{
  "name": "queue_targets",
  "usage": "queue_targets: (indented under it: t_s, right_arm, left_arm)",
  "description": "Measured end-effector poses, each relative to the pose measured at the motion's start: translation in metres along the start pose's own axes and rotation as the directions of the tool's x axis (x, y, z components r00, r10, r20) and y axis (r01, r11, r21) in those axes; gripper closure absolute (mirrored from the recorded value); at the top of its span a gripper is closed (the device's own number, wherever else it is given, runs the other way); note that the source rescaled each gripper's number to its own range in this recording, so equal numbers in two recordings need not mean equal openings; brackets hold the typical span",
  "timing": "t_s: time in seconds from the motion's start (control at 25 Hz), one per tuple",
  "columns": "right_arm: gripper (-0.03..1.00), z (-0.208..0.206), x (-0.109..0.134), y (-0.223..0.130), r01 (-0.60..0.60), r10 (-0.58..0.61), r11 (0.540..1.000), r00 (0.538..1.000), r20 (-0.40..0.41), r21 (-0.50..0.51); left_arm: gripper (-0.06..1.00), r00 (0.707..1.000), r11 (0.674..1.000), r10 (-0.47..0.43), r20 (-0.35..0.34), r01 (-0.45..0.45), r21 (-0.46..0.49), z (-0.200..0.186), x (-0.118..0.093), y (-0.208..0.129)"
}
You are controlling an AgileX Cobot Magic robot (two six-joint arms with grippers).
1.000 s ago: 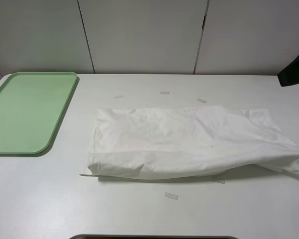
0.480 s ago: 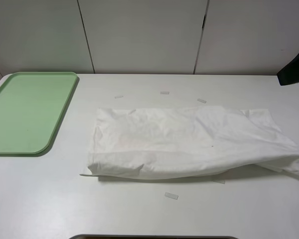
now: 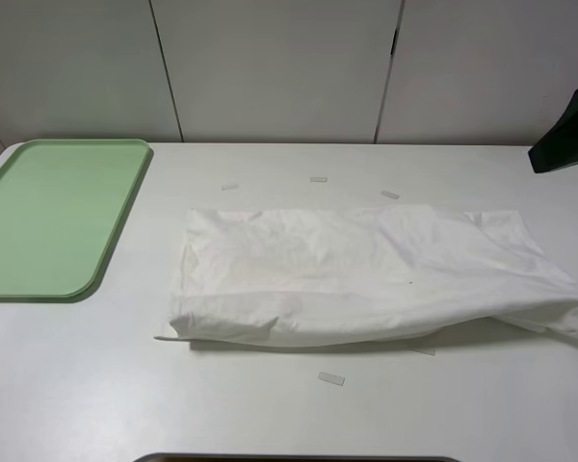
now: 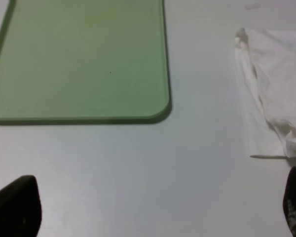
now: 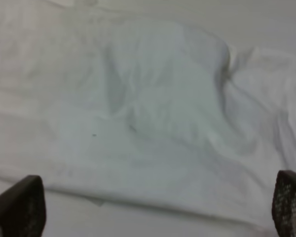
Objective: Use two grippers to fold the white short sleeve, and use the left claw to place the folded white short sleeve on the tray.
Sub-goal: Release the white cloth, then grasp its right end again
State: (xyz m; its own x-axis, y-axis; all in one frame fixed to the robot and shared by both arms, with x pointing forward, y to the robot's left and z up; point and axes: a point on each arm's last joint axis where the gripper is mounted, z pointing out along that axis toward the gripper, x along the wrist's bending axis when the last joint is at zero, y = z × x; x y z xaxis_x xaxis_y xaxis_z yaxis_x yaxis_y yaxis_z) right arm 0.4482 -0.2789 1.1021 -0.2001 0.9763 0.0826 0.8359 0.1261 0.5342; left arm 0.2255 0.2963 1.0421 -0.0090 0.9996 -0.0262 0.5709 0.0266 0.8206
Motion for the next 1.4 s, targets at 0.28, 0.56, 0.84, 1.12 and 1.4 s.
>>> queue_targets:
  t_s: [0.28, 0.56, 0.84, 1.12, 1.4]
  right_arm:
    - [-0.03, 0.046, -0.021, 0.004, -0.097, 0.074, 0.98, 0.988, 0.137, 0.173]
    - [-0.03, 0.109, -0.04, 0.002, -0.123, 0.051, 0.928, 0.977, 0.209, 0.351]
    - [-0.03, 0.167, -0.06, -0.008, -0.153, 0.062, 0.887, 0.974, 0.216, 0.436]
    - [-0.03, 0.2, -0.102, -0.023, -0.223, 0.127, 0.875, 0.962, 0.242, 0.43]
    - [-0.03, 0.216, -0.129, -0.039, -0.301, 0.221, 0.851, 0.949, 0.227, 0.431]
  left_arm:
    - [-0.04, 1.0, 1.0, 0.0, 0.0, 0.0, 0.0, 0.0, 0.0, 0.0]
    - [-0.04, 1.0, 1.0, 0.0, 0.0, 0.0, 0.0, 0.0, 0.0, 0.0]
    - [-0.04, 1.0, 1.0, 0.0, 0.0, 0.0, 0.0, 0.0, 0.0, 0.0]
    - [-0.04, 1.0, 1.0, 0.0, 0.0, 0.0, 0.0, 0.0, 0.0, 0.0]
    - [-0.04, 1.0, 1.0, 0.0, 0.0, 0.0, 0.0, 0.0, 0.0, 0.0]
